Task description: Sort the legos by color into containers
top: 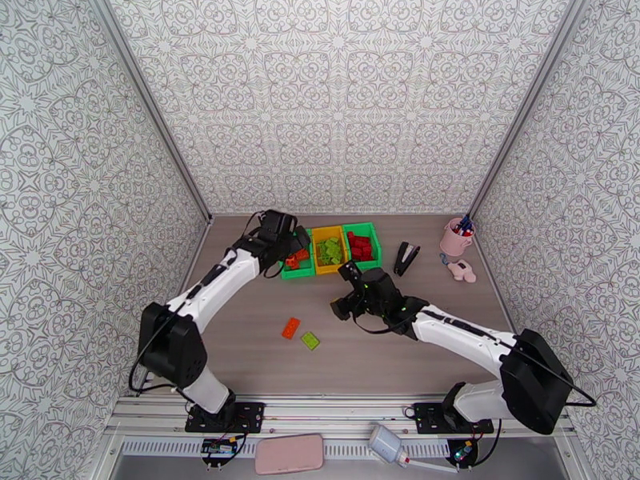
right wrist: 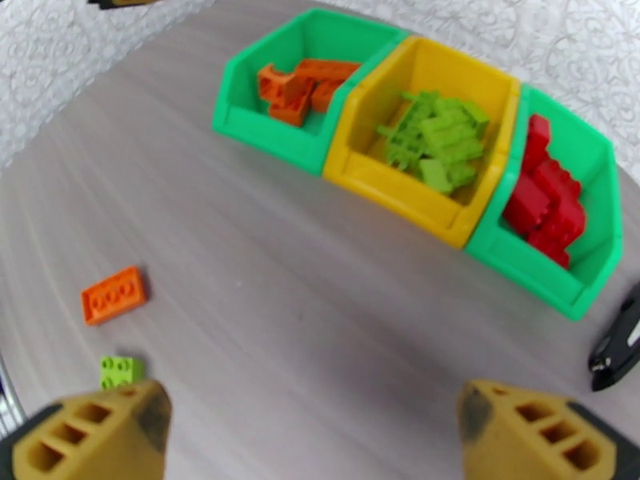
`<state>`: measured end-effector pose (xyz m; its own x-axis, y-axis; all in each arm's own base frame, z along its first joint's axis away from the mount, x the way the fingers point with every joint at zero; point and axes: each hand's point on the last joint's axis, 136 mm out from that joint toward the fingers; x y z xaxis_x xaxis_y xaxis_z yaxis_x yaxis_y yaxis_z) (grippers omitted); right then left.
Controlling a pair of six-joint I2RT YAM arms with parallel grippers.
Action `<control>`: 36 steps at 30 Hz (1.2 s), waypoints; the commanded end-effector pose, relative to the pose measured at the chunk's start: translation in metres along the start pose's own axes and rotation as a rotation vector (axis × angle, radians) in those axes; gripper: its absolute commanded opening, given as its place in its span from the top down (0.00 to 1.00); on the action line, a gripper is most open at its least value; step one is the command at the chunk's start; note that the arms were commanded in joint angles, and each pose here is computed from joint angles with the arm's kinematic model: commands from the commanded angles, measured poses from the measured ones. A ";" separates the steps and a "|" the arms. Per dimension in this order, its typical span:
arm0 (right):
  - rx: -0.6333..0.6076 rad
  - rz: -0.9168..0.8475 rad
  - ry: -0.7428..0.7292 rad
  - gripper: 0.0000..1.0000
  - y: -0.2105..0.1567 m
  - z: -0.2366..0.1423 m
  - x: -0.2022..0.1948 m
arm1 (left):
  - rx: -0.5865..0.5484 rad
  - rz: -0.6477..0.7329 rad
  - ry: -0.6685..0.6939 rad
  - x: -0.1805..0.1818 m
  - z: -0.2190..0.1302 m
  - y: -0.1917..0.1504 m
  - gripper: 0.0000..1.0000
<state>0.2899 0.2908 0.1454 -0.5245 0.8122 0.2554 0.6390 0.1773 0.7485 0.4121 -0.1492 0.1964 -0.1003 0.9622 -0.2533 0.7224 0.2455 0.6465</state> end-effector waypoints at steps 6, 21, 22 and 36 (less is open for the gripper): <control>0.208 -0.017 0.000 0.02 -0.048 0.005 0.049 | 0.149 0.167 -0.048 0.050 -0.031 -0.072 0.00; 0.461 -0.086 -0.144 0.05 -0.115 0.060 0.093 | 0.103 0.107 -0.023 0.106 -0.052 -0.090 0.00; 0.470 -0.090 -0.149 0.07 -0.117 0.063 0.092 | 0.100 0.102 -0.022 0.107 -0.051 -0.090 0.00; 0.527 -0.095 -0.096 0.58 -0.120 0.086 0.087 | 0.112 0.081 0.025 0.115 -0.046 -0.099 0.00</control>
<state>0.2120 0.3829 0.0197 -0.5455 0.8323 0.0988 0.8028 0.4849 0.3470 0.2973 -0.0601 0.1392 -0.0415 0.9795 -0.1970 0.8042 0.1498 0.5751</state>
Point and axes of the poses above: each hand's point on the last joint's axis, 136 mm out from that joint toward the fingers, its own z axis out along the fingers, its own x axis along the line the jaws close on, y = z × x, and after that the axes turned 14 degrees about z, right-handed
